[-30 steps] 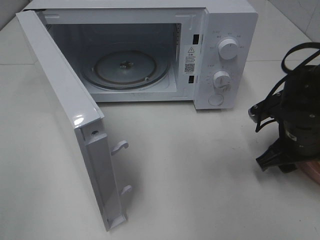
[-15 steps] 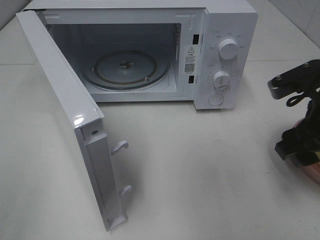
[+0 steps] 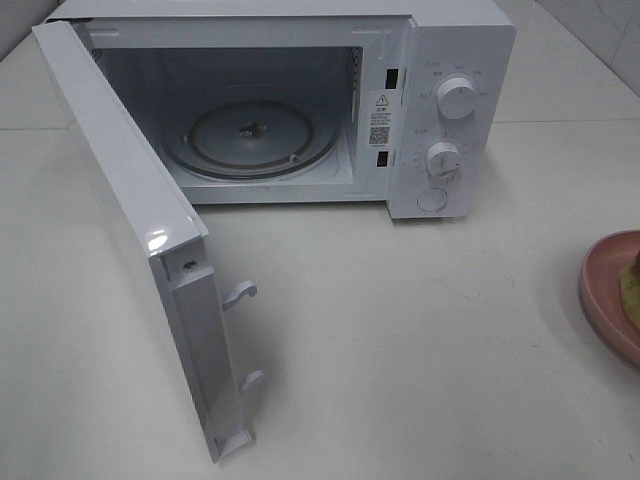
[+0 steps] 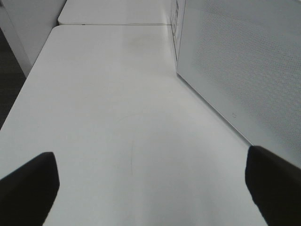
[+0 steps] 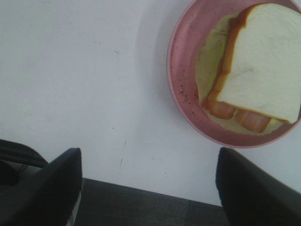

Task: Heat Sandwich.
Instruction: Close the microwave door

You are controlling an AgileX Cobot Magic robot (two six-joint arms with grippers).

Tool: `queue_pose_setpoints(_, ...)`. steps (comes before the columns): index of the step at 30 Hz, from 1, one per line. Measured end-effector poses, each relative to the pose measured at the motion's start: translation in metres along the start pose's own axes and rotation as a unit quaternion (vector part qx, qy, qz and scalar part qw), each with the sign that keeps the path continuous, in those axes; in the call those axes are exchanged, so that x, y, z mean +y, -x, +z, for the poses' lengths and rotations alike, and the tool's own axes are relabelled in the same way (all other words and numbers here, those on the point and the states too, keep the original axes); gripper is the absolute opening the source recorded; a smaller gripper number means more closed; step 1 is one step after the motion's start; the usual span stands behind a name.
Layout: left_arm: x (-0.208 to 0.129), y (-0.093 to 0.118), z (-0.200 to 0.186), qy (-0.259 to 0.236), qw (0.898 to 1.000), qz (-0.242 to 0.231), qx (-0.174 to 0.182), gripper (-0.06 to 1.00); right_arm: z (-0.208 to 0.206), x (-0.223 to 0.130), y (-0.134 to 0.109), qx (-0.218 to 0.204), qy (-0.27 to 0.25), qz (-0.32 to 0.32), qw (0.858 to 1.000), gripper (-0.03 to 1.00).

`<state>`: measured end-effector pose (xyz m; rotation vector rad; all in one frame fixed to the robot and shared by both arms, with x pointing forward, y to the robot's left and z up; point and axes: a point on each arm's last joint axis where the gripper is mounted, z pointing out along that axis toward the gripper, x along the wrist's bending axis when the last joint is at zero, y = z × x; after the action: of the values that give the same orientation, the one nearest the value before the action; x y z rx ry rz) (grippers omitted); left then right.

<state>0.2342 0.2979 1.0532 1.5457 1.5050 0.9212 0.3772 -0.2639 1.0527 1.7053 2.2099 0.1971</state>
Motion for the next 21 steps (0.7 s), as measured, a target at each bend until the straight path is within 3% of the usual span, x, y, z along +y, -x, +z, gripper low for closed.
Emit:
queue_pose_setpoints(13, 0.000, 0.000, 0.000, 0.000, 1.000, 0.000, 0.000, 0.99, -0.051, -0.057, 0.016, 0.019, 0.106, 0.033, 0.994, 0.76)
queue_pose_setpoints(14, 0.000, 0.000, 0.000, 0.000, 1.000, 0.000, 0.000, 0.99, -0.059, -0.069, 0.018, 0.024, 0.135, 0.040, 0.990, 0.76)
queue_pose_setpoints(21, 0.000, 0.000, 0.000, 0.000, 1.000, 0.000, 0.000, 0.99, -0.073, -0.098, 0.024, 0.026, 0.202, 0.091, 0.975, 0.76)
